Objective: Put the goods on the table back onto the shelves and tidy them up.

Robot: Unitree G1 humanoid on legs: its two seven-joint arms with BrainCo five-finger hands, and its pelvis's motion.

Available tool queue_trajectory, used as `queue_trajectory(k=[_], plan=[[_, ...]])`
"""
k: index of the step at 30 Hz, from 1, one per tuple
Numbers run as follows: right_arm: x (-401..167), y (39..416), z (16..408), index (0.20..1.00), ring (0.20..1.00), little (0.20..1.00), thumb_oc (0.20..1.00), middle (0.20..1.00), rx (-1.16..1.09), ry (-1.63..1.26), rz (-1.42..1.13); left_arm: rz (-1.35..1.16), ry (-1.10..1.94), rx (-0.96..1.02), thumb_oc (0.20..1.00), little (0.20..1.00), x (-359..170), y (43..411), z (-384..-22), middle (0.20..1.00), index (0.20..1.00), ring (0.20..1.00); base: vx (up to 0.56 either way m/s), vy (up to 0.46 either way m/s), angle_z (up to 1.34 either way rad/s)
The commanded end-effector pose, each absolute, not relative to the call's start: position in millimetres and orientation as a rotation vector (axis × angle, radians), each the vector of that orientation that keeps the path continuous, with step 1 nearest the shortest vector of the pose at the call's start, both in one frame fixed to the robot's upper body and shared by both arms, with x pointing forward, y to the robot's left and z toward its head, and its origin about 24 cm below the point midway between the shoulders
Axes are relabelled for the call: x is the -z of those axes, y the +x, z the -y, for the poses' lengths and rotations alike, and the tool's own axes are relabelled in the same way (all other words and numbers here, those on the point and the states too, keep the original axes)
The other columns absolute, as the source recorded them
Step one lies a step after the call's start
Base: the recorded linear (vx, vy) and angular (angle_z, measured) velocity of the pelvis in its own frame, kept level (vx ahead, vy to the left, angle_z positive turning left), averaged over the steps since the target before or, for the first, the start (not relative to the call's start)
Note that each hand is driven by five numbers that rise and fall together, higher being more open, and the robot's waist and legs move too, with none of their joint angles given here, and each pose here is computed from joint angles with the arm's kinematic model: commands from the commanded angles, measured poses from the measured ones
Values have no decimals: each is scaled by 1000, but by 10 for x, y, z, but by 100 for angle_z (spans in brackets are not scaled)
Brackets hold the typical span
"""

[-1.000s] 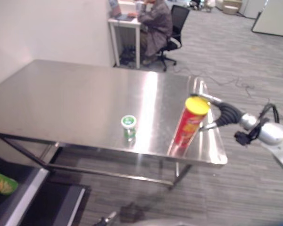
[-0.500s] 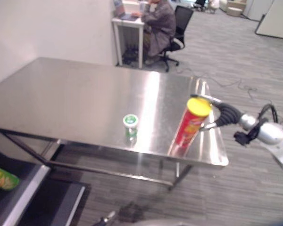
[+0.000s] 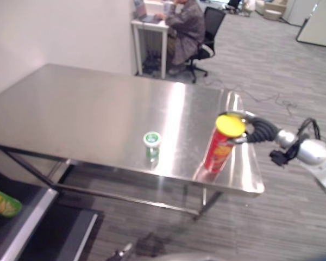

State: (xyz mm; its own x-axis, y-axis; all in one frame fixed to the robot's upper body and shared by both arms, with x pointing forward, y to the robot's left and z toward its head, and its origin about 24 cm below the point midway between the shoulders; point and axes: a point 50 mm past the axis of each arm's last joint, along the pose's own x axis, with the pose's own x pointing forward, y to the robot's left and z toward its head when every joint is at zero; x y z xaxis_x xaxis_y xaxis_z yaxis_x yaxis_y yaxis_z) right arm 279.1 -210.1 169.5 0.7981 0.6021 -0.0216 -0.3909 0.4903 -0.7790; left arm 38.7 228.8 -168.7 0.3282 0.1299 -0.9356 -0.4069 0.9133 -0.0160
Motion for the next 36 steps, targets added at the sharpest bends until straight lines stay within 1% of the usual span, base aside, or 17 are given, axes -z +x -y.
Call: queue_trajectory(k=[1,5,9,10,13,19,36], plan=[[-1715,2830,2035,200,200,200,200,200,-622,-908,298,-1171,-289,-298,1000,1000,1709,505,-2120,1000,1000,1000,0,0,0],[-1699,2831,2074,200,200,200,200,200,-590,-905,295,-1169,-292,-306,1000,1000,1709,503,-2121,1000,1000,1000,0,0,0],[-1683,2854,2167,200,200,200,200,200,-482,-883,312,-1164,-287,-312,1000,1000,1706,527,-2120,1000,1000,1000,0,0,0],[-1688,2866,2203,200,200,200,200,200,-419,-861,336,-1163,-275,-312,1000,1000,1705,540,-2121,1000,1000,1000,0,0,0],[-1718,2879,2254,200,200,200,200,200,-321,-844,376,-1163,-258,-310,1000,1000,1703,561,-2124,1000,1000,1000,0,0,0],[-1828,2878,2290,200,200,200,200,200,-150,-817,474,-1160,-230,-323,1000,1000,1696,589,-2148,1000,1000,1000,-3,6,0],[-1951,2811,2368,200,200,200,200,200,43,-879,564,-1179,-154,-292,1000,1000,1696,566,-2166,1000,1000,1000,-6,25,0]])
